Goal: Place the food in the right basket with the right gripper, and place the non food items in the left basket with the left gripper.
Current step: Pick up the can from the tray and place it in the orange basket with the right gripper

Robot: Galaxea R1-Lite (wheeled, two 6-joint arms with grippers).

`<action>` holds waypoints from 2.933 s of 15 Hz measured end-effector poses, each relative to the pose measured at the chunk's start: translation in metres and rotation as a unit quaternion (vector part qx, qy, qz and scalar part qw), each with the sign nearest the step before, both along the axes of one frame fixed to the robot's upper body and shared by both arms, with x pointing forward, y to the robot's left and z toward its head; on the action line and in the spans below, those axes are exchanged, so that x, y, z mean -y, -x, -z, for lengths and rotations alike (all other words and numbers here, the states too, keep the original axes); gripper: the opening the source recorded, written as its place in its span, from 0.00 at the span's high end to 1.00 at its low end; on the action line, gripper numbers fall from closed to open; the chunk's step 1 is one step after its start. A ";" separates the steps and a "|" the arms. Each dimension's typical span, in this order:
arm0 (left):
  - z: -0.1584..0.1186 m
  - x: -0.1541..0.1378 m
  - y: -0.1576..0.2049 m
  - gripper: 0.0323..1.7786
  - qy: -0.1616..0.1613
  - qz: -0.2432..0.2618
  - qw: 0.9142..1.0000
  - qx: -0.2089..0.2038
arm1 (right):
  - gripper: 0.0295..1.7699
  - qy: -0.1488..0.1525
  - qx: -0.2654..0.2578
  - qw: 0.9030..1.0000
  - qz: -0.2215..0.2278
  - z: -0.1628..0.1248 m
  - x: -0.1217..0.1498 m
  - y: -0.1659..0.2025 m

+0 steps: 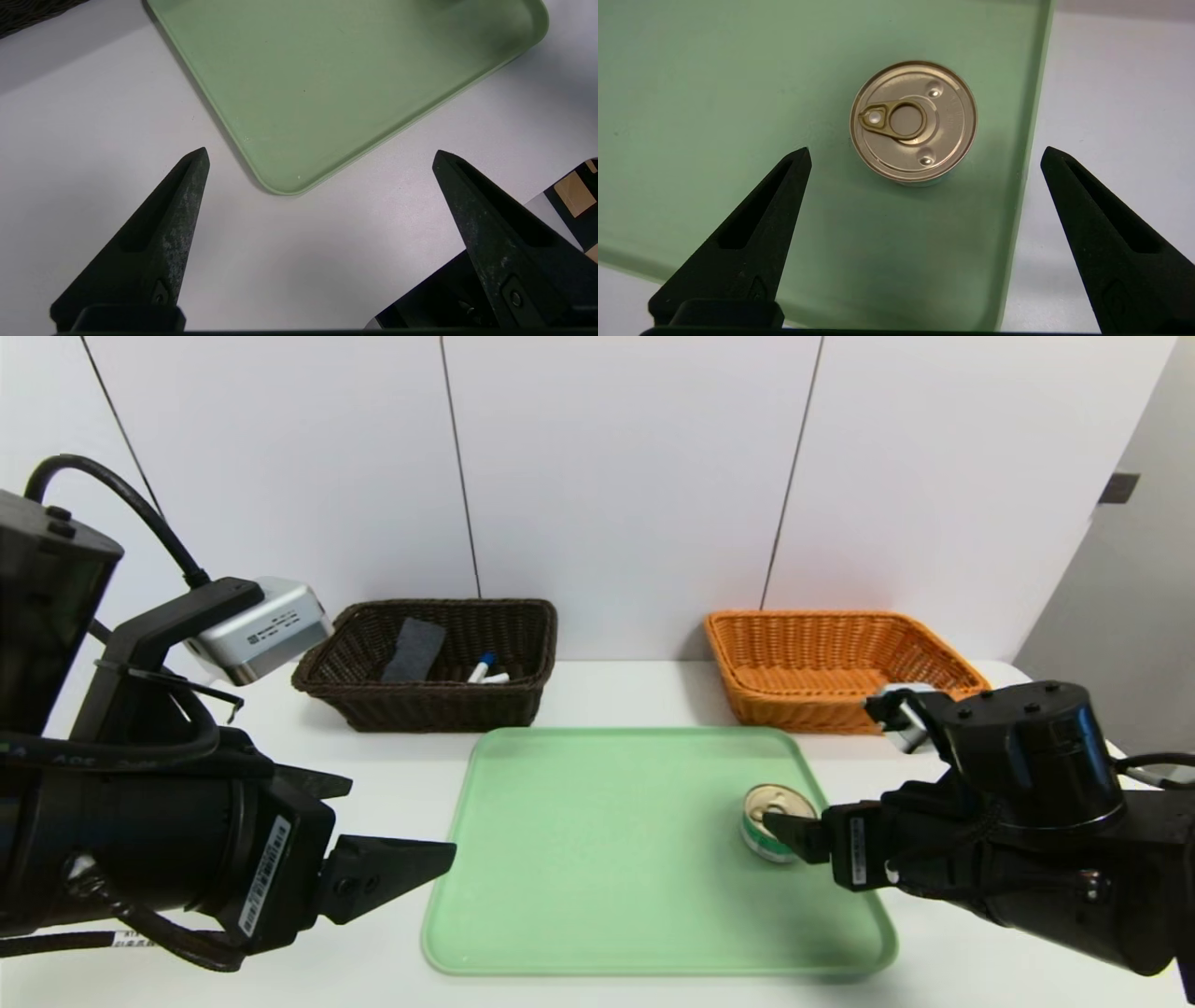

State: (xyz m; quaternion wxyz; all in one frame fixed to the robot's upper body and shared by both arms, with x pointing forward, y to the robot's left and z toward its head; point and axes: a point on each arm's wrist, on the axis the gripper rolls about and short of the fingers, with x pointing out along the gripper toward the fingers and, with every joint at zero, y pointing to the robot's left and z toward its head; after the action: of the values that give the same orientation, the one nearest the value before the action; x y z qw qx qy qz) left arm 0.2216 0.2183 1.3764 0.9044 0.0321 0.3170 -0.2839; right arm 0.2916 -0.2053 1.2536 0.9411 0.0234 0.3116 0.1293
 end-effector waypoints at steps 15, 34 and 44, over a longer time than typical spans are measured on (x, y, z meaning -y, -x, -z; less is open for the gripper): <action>0.002 0.001 -0.002 0.05 -0.002 -0.005 1.000 -0.004 | 0.04 0.033 -0.034 0.998 -0.027 0.023 -0.021 -0.004; 0.003 0.001 -0.003 0.05 -0.004 -0.006 1.000 -0.007 | 0.04 0.053 0.004 0.998 -0.015 0.053 -0.021 -0.010; 0.006 0.002 -0.004 0.05 -0.008 -0.006 1.000 -0.012 | 0.04 0.048 0.014 0.999 -0.015 0.058 -0.026 -0.017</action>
State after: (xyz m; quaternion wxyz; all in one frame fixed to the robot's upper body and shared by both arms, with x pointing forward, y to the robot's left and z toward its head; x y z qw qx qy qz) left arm 0.2259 0.2158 1.3706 0.9019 0.0340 0.3301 -0.2766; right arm 0.3086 -0.1790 1.1955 0.9434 -0.0282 0.3043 0.1289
